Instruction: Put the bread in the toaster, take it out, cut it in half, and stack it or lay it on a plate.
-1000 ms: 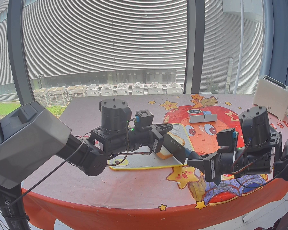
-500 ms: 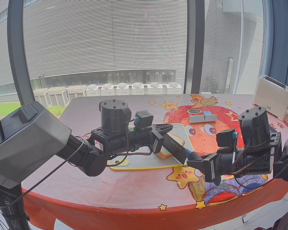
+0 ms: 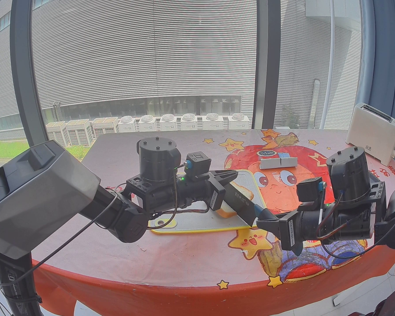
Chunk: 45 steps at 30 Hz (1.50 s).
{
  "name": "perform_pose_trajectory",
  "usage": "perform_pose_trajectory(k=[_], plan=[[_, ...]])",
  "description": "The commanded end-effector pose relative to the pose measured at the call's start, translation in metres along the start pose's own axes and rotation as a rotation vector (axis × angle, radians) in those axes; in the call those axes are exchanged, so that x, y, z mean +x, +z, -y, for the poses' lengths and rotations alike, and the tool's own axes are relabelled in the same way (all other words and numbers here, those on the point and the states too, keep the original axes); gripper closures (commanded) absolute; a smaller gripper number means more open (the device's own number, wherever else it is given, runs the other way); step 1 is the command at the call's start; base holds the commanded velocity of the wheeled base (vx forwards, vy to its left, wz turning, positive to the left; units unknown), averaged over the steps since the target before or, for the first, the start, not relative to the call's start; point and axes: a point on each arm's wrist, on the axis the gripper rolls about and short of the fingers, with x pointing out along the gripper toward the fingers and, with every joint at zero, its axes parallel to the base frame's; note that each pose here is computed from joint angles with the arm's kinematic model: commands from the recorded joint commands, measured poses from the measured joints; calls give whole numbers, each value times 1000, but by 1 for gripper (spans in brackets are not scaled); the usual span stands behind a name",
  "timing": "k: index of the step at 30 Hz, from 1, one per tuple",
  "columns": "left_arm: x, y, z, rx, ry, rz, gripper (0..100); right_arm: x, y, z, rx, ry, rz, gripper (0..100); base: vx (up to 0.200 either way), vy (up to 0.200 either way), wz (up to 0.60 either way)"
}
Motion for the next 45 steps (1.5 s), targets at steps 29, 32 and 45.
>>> perform_pose_trajectory(k=[29, 32, 45], plan=[[2, -4, -1, -3, 4, -2, 100, 0, -1, 0, -1, 1, -7, 100, 0, 0, 0], [1, -4, -2, -4, 5, -3, 100, 0, 0, 0, -1, 2, 5, 100, 0, 0, 0], [2, -13, -2, -14, 15, -29, 100, 3, -1, 0, 0, -2, -7, 100, 0, 0, 0]])
